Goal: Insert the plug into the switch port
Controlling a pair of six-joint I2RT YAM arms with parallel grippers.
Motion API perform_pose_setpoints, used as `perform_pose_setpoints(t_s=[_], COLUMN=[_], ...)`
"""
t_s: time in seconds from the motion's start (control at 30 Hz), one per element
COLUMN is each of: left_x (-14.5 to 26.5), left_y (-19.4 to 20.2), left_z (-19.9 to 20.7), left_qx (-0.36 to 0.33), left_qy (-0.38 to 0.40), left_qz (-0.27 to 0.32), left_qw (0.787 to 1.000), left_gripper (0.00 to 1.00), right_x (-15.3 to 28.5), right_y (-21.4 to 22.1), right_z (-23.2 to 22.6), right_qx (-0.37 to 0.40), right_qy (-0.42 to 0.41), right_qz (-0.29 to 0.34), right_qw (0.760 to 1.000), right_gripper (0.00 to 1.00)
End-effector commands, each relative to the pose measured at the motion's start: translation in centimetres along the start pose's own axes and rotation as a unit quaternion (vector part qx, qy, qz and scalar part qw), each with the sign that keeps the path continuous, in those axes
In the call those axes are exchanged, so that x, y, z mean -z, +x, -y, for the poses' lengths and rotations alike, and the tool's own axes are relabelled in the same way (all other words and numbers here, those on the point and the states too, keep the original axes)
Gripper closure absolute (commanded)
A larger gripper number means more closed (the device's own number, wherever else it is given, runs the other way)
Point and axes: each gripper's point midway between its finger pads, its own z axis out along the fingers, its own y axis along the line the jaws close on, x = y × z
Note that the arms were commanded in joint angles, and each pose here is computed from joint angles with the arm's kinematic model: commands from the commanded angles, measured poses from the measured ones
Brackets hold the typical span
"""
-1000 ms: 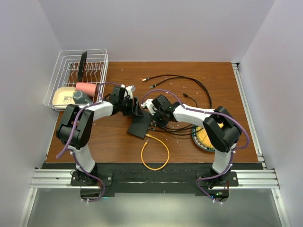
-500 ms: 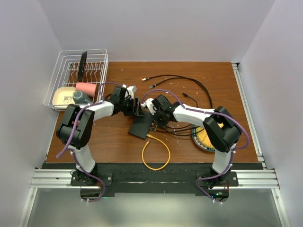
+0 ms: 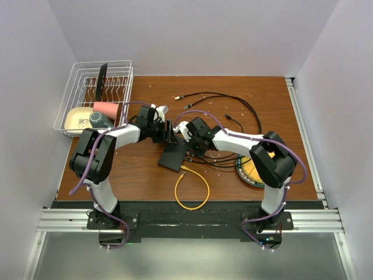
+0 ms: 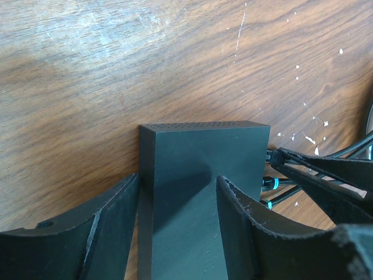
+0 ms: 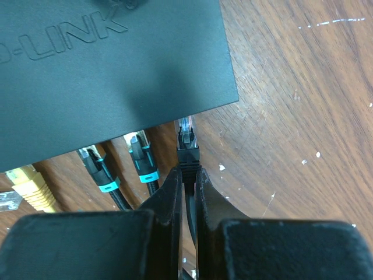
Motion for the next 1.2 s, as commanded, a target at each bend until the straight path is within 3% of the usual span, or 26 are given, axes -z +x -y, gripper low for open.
perform_pose_setpoints(t_s=[0.0,0.63,1.17], left_x=[0.1,0.3,0.1], left_y=[-1.5,-1.7,-1.9], left_z=[1.6,2.2,3.6], left_qx=[-0.025,-0.035,-0.05], left_qy=[0.029,0.041,0.083], left_qz=[0.012,0.011,0.016], left_qw=[0.999,0.998,0.995], left_gripper=[0.41,0.41,0.4], right_x=[1.2,0.9,0.3], right_y=[-3.4,-4.7,-4.3], right_z=[-0.1,-0.2,-3.7], right_qx=[-0.001,0.005,0.047], right_qy=[0.001,0.017,-0.056], right_qz=[0.048,0.054,0.058], right_qw=[0.999,0.998,0.996], right_gripper=[1.0,1.0,1.0])
